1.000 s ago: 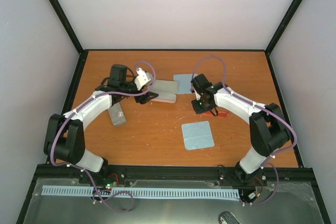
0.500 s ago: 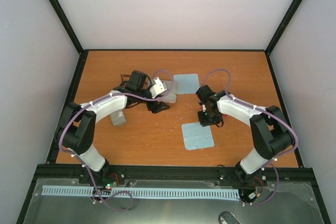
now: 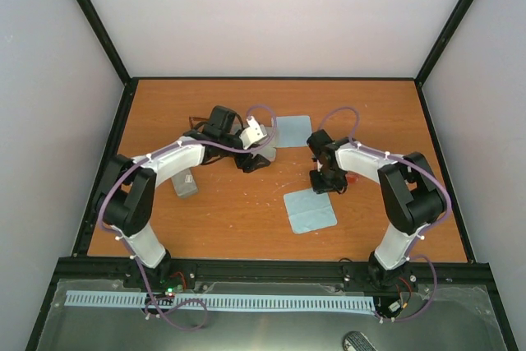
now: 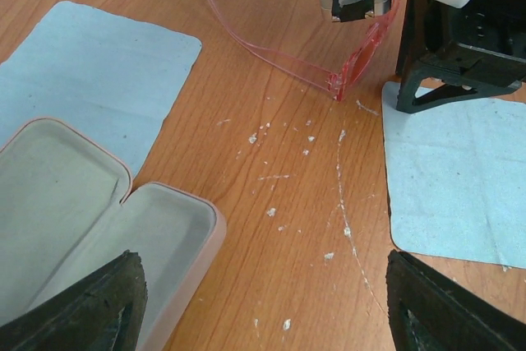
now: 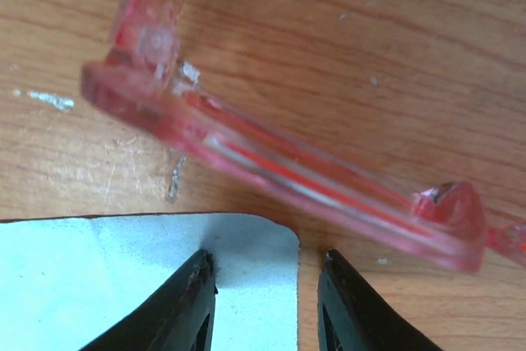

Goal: Organize the sunglasses
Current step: Fold the glasses cleaning cloth at the center of the board.

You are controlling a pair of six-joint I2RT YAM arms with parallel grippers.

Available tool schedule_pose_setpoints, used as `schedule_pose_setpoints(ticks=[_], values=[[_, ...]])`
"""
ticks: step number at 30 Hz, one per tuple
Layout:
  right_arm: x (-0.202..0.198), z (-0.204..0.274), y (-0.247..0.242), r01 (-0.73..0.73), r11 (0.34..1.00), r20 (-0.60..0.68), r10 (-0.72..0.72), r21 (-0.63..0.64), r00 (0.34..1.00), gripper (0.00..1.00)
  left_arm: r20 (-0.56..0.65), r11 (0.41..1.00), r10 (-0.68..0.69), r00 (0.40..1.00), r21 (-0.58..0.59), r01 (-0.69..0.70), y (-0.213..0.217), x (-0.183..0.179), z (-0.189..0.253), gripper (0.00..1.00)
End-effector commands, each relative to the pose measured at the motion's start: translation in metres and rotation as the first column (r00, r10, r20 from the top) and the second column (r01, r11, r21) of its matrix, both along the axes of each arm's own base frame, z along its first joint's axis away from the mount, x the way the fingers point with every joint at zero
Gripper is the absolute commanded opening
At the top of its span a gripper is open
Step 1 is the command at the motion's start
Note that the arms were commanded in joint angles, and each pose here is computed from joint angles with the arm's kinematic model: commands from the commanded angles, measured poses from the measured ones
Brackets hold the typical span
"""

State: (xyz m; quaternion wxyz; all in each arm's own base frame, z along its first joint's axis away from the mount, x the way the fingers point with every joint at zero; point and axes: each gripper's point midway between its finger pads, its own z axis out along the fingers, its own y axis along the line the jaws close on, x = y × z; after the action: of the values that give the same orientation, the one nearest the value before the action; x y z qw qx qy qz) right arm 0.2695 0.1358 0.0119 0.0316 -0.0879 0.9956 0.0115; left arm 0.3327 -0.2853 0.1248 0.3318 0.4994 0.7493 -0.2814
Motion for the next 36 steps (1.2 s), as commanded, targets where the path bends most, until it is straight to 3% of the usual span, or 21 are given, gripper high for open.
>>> schedule_pose_setpoints(ticks=[1,7,13,19,27,36], values=[[0.002,-0.012,0.002,-0.002,1.000,-0.027,0.002,0.009,1.000,0.30,-0.007,1.000,-0.008,1.000,0.008,0.008,-0.015,0.003,0.004,0.79],[-0.012,-0.020,0.000,-0.011,1.000,-0.079,0.012,0.013,0.997,0.21,-0.013,0.999,-0.022,1.000,0.046,0.023,-0.027,-0.006,-0.006,0.79],[-0.023,-0.028,0.000,-0.016,1.000,-0.112,0.019,0.027,0.994,0.03,-0.019,0.996,-0.046,0.999,0.078,0.048,-0.040,-0.015,-0.016,0.79],[-0.020,-0.018,0.003,0.029,0.998,-0.080,-0.024,0.051,0.997,0.03,-0.031,0.990,-0.063,0.998,0.126,0.066,-0.057,-0.013,-0.031,0.79],[-0.012,-0.014,0.002,0.034,0.999,-0.058,-0.031,0.039,0.998,0.03,-0.054,0.968,-0.096,0.994,0.226,0.105,-0.077,-0.021,-0.066,0.66],[0.003,-0.007,0.012,0.056,0.996,-0.035,-0.053,0.069,0.998,0.03,-0.083,0.933,-0.088,0.993,0.341,0.112,-0.073,-0.030,-0.095,0.62]])
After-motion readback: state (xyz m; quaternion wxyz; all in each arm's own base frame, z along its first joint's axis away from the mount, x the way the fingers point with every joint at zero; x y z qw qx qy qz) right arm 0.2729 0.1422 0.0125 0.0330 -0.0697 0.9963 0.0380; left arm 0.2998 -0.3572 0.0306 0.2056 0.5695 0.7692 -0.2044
